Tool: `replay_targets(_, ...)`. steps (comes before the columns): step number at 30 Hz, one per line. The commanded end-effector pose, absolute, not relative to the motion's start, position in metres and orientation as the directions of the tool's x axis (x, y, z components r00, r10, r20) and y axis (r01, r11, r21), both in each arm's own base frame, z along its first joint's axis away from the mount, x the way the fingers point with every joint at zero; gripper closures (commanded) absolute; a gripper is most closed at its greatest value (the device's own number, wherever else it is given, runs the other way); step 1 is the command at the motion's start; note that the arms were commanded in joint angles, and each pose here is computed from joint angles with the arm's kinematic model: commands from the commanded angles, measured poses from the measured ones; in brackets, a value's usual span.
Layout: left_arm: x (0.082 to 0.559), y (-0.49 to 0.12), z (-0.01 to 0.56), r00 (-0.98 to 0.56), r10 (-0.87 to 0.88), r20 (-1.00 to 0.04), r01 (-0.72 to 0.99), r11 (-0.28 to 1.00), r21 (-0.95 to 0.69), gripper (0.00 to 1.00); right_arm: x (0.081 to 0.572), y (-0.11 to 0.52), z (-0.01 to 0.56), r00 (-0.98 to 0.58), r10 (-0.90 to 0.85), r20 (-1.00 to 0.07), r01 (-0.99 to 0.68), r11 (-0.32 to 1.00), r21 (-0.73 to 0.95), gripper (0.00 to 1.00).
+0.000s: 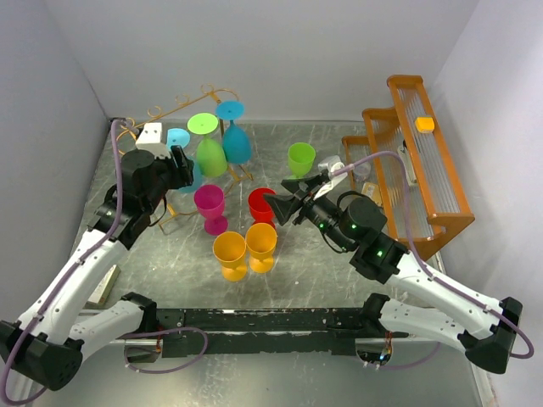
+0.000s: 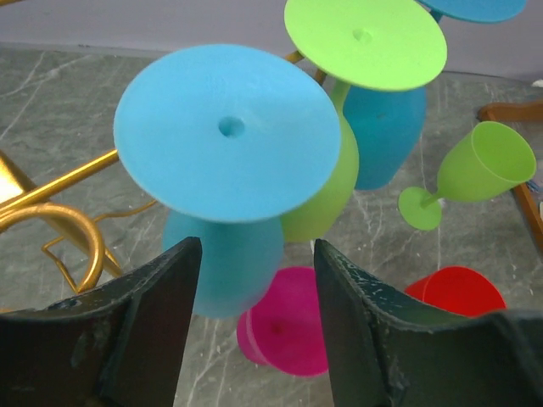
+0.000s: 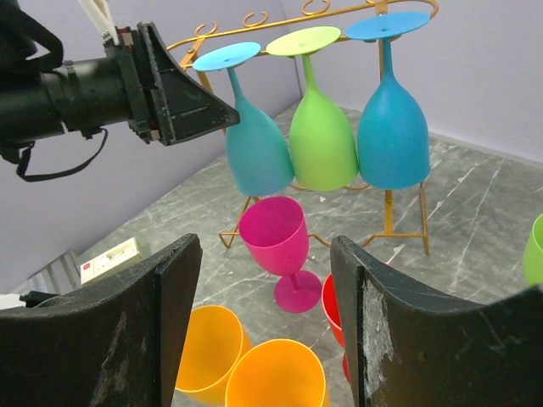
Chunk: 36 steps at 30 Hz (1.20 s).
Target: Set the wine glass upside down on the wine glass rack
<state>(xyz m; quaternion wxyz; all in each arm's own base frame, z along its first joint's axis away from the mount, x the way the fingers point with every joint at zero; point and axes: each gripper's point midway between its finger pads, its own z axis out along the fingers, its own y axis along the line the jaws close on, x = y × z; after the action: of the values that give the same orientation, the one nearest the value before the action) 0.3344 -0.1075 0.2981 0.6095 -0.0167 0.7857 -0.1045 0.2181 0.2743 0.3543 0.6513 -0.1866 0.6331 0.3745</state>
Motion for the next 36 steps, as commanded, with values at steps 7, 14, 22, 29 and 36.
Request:
replay_targets(7, 0.296, -0.101, 0.333, -0.252, -0.181, -0.951, 0.151, 0.963, -0.224, 0.26, 0.228, 0.278, 0.35, -0.115, 0.271, -0.956, -0.689, 0.672, 0.273, 0.37)
replay_targets(14, 0.268, -0.102, 0.374, -0.187, -0.172, -0.967, 0.247, 0.945, -0.216, 0.24, 0.244, 0.295, 0.324, -0.254, 0.183, -0.95, -0.622, 0.721, 0.306, 0.38)
replay_targets(22, 0.235, -0.109, 0.439, -0.013, -0.206, -0.978, 0.396, 0.898, -0.194, 0.24, 0.262, 0.307, 0.285, -0.433, 0.015, -0.901, -0.515, 0.816, 0.262, 0.42)
replay_targets(29, 0.215, -0.116, 0.455, 0.048, -0.253, -0.966, 0.481, 0.853, -0.2, 0.21, 0.267, 0.303, 0.231, -0.592, -0.12, -0.797, -0.411, 0.896, 0.17, 0.42)
replay_targets(36, 0.213, -0.122, 0.436, 0.004, -0.279, -0.96, 0.504, 0.83, -0.24, 0.22, 0.265, 0.309, 0.192, -0.664, -0.22, -0.714, -0.42, 0.901, 0.112, 0.47)
